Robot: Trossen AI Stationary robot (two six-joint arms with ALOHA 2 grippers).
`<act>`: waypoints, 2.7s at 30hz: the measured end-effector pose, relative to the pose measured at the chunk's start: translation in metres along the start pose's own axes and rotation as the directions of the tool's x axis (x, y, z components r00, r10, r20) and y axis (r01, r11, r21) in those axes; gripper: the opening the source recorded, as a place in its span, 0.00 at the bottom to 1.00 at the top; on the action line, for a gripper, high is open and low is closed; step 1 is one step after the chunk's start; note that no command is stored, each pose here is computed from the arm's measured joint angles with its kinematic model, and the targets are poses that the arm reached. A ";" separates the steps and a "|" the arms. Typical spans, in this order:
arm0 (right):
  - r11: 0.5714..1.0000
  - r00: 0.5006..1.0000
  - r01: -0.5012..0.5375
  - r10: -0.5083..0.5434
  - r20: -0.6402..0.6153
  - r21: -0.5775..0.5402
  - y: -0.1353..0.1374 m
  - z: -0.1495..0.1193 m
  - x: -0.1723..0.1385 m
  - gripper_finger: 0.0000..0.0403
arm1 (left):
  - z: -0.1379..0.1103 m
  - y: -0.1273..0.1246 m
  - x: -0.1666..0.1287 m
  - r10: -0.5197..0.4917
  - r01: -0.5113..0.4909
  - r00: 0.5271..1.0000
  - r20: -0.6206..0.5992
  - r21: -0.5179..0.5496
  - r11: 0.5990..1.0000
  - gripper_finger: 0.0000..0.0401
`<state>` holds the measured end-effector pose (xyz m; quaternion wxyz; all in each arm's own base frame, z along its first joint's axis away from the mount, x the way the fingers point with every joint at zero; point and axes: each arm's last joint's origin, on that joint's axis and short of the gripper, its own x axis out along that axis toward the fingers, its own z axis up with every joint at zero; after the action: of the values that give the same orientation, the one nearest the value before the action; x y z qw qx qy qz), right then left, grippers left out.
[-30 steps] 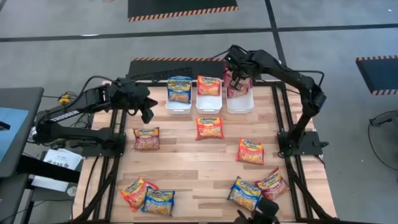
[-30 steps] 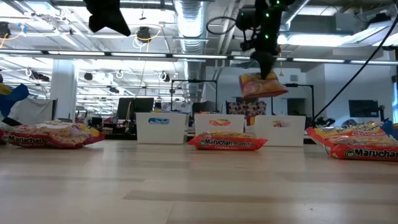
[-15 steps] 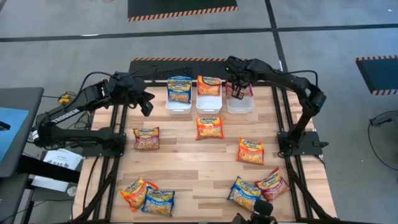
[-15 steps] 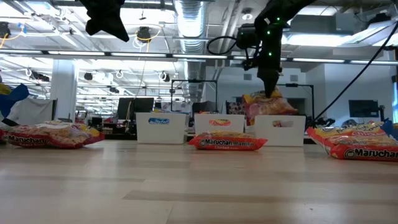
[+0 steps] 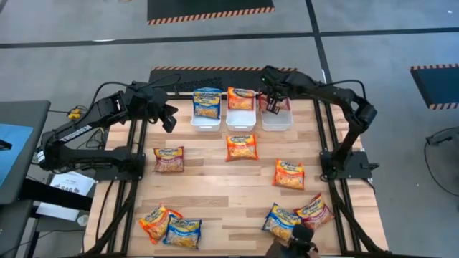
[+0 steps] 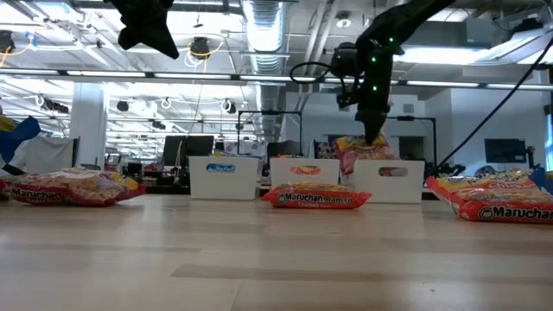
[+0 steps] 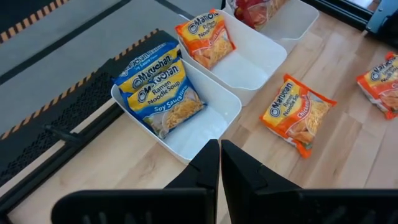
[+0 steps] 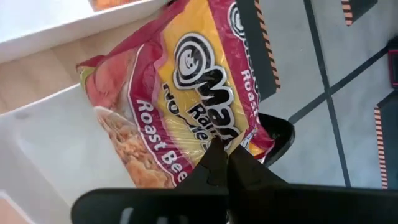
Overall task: Sort Maruchan noodles
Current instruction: Put the red noodle pack into the right white bin, then put the orange noodle pack into the center white bin
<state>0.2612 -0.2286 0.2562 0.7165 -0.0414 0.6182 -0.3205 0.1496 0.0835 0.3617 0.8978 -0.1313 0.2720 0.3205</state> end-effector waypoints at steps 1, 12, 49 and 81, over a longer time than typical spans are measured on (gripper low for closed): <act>1.000 1.000 0.002 -0.002 -0.002 -0.001 -0.002 -0.001 0.002 0.01 | 0.000 0.000 0.000 0.000 0.000 1.000 0.000 0.000 1.000 0.00; 0.999 0.999 -0.023 0.022 -0.033 -0.022 0.004 -0.010 0.014 0.01 | 0.000 0.000 0.000 0.000 0.000 1.000 0.001 -0.001 1.000 0.00; 0.998 0.997 0.053 -0.055 -0.057 -0.028 0.030 -0.009 0.005 0.51 | 0.000 0.000 0.000 0.000 0.000 1.000 0.001 -0.002 1.000 0.00; 0.966 0.996 -0.083 0.084 0.007 0.245 -0.001 0.015 -0.126 0.50 | -0.012 0.003 0.001 0.050 -0.062 0.990 -0.130 -0.089 0.994 0.32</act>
<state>0.2710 -0.1702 0.3687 0.7278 0.0742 0.5765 -0.3639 0.1433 0.0810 0.3512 0.8621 -0.1854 0.3172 0.3490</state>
